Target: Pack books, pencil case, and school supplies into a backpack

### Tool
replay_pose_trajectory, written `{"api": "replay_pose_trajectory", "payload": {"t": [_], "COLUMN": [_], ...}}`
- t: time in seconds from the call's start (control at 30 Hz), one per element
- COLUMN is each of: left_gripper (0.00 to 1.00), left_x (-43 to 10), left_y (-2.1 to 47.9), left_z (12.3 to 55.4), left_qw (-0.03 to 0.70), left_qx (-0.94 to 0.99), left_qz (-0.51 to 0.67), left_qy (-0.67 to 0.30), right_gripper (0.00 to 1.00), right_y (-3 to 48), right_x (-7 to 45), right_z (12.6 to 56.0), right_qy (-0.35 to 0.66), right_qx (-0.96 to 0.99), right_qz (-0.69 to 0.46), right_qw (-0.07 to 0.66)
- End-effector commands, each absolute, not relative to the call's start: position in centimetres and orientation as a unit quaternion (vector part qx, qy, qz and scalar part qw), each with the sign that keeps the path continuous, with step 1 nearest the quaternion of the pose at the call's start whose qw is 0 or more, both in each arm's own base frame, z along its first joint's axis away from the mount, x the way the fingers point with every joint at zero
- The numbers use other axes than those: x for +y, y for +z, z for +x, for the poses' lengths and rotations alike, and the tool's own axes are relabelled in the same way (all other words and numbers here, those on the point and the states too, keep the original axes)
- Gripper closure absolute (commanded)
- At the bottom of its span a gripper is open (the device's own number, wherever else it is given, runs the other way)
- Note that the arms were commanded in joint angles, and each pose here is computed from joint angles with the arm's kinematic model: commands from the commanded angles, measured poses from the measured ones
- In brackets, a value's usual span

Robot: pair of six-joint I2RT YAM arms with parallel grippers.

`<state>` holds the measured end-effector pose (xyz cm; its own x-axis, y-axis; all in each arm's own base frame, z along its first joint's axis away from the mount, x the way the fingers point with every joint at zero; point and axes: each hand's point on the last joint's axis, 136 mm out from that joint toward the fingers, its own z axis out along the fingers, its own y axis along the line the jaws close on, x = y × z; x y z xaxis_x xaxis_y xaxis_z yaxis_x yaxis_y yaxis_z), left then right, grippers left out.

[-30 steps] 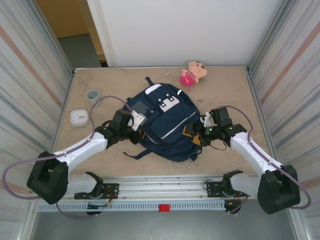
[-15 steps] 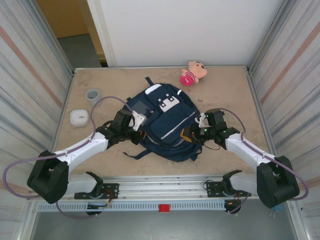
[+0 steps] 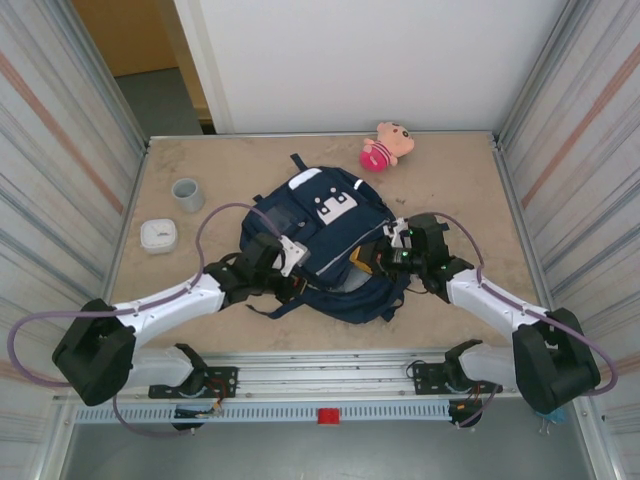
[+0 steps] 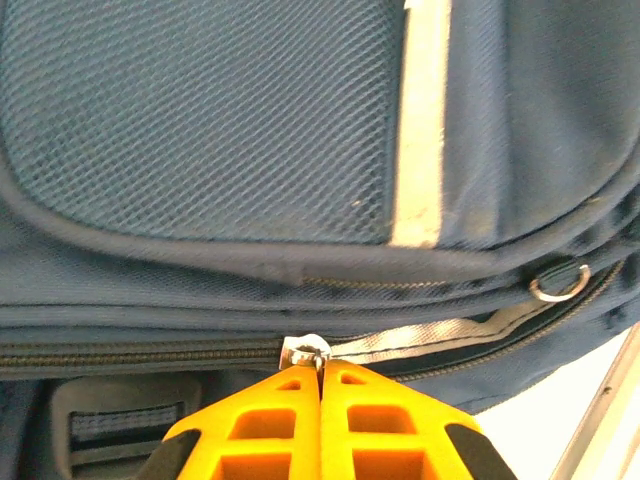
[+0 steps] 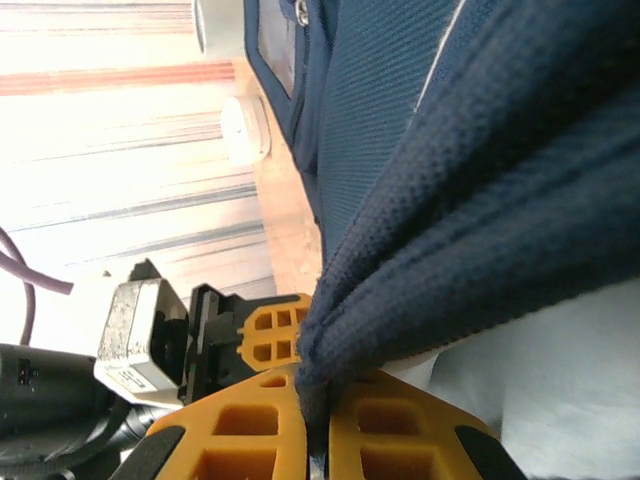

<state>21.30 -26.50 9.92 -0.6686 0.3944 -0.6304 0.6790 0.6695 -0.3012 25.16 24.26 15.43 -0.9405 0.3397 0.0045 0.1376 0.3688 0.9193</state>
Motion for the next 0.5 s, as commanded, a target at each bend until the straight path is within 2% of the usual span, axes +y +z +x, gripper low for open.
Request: {"api": "replay_pose_trajectory", "payload": {"t": [0.0,0.23,0.47], "left_gripper": [1.0,1.0,1.0], "left_x": [-30.3,-32.3,-28.2], "left_y": [14.9,17.7,15.0], "left_z": [20.8,19.5,20.2], "left_qw": [0.313,0.332,0.337], "left_qx": [0.824,0.792,0.841], "left_qz": [0.311,0.331,0.301], "left_qy": [-0.356,-0.392,-0.297], "right_gripper": [0.93,0.94,0.94], "right_y": [18.1,19.4,21.8], "right_x": [25.6,25.3,22.8], "right_z": [26.5,27.0,27.1], "right_qy": [0.57,0.581,0.585], "right_qx": [0.802,0.792,0.785], "right_qz": [0.129,0.129,0.131], "right_qw": [0.121,0.132,0.156]}}
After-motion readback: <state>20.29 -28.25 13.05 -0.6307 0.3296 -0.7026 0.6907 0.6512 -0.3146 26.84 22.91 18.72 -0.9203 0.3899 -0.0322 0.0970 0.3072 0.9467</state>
